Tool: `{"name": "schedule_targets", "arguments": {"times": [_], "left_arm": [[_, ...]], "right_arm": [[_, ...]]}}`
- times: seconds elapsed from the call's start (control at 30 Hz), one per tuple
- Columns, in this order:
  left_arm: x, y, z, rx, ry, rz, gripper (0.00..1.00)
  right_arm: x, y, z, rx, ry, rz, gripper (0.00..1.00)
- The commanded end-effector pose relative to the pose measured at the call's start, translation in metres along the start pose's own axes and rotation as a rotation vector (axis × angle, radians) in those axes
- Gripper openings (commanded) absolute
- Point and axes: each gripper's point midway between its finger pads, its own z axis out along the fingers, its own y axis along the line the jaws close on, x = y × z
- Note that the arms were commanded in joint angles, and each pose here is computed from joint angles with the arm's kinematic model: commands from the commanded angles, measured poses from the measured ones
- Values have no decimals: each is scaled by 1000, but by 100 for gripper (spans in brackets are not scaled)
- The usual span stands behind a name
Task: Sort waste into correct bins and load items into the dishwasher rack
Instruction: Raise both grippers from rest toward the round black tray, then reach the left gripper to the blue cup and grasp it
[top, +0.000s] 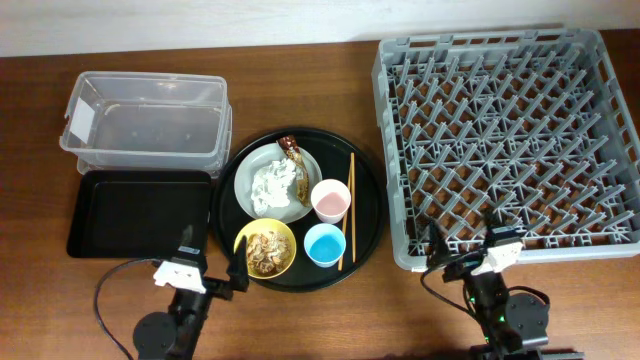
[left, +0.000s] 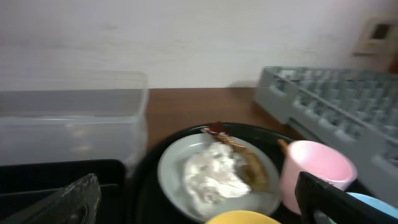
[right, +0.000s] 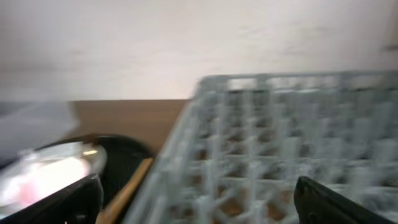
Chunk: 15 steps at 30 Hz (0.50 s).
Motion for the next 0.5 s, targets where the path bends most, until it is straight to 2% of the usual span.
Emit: {"name": "schedule_targets", "arguments": {"times": [0.0,0.07,0.17,0.23,0.3,0.4,0.47], "left_arm": [[1,-26,-1,152,10,-40,99],[-15,-36,-5,205,-25,-69,99],[-63,-46,-17,229,-77,-78,99],[-81,-49,-22,219,-22,-98,99],[-89,-49,-19,198,112,-136,99],[-89,-50,-1,172,442,-258,99],[-96,-48,7,147,578,-309,99]], "right_arm": [[7,53,-9,-318,46,93,99],[-1,63,-14,-373,50,146,99],[-51,72,-27,-392,1,180,99],[-82,76,-37,-385,17,185,99],[-103,79,-42,-367,100,209,98],[-121,67,-34,-245,369,196,98],[-129,67,-23,-231,475,203,99]]}}
